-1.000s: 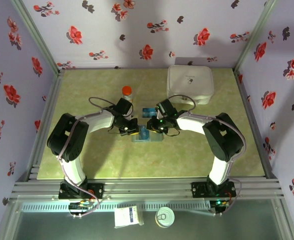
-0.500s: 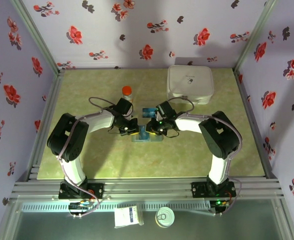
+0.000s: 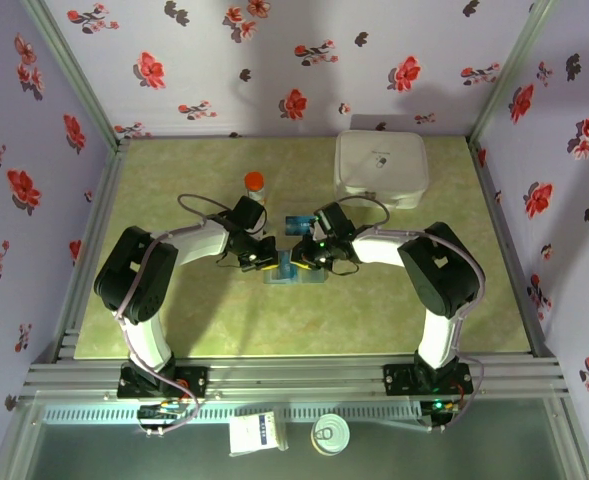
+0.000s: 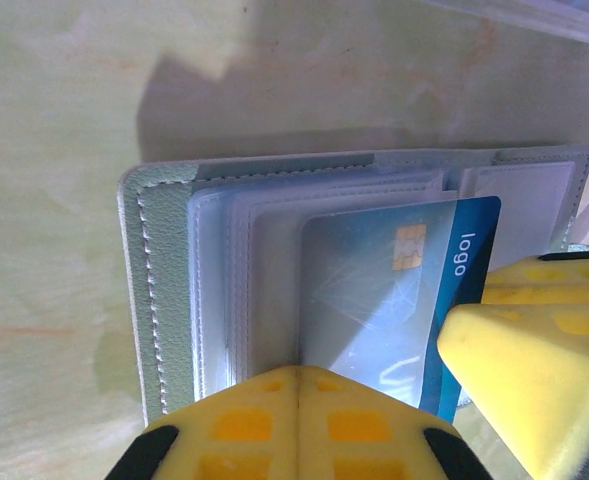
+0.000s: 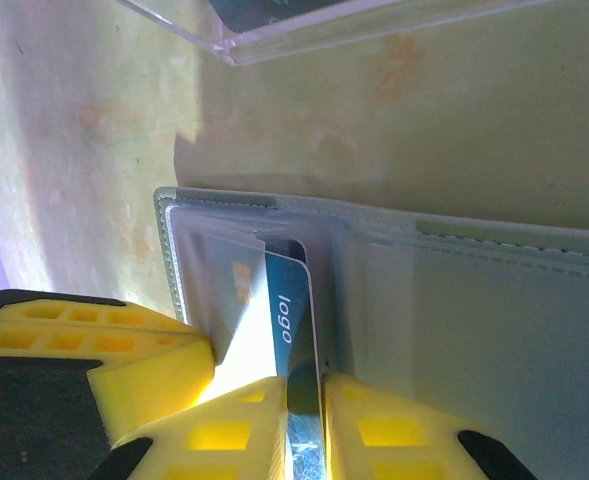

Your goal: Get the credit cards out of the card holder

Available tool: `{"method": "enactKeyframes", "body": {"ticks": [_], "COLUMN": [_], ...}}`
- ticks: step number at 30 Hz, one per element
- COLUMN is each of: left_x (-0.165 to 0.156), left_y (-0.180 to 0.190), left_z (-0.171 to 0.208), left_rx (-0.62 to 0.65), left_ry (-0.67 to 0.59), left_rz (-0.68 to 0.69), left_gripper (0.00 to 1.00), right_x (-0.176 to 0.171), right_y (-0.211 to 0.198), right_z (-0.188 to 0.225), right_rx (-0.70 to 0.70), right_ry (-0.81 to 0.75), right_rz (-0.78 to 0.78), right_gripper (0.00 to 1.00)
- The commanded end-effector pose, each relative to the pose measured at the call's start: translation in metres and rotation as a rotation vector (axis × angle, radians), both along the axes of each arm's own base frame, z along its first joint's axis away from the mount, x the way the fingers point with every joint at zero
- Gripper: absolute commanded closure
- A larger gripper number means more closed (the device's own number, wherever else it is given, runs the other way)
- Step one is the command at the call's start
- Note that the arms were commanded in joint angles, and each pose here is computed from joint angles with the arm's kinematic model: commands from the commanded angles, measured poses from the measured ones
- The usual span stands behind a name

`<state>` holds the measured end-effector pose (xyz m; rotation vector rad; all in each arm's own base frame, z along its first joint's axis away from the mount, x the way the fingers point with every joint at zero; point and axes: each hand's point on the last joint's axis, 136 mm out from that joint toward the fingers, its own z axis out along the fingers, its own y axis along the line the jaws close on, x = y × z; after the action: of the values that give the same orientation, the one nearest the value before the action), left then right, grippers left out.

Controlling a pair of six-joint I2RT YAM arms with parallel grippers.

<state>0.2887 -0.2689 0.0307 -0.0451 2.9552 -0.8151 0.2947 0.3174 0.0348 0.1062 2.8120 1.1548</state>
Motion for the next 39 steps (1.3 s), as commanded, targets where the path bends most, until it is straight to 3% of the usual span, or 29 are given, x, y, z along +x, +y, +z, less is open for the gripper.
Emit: {"method": "enactKeyframes", "body": {"ticks": [1, 30, 39], "left_x": [-0.002, 0.0, 0.004], "left_y": [0.006, 0.003, -0.001], "left_z": [-0.009, 0.002, 0.015], "left_rx": [0.048, 0.025, -0.005], "left_ry": [0.014, -0.001, -0.026], "left_rz": [-0.007, -0.005, -0.004], "left_gripper": [1.0, 1.0, 0.91], "right_x": [0.0, 0.001, 0.006], "right_y": [0.002, -0.038, -0.045], "right_z": [0.005, 0.021, 0.047], "right_rx": [0.039, -0.017, -0.06], "right_ry": [0.005, -0.049, -0.141], "right_rz": [-0.001, -0.05, -0.001], "right_gripper": [0.84, 0.95, 1.0]}}
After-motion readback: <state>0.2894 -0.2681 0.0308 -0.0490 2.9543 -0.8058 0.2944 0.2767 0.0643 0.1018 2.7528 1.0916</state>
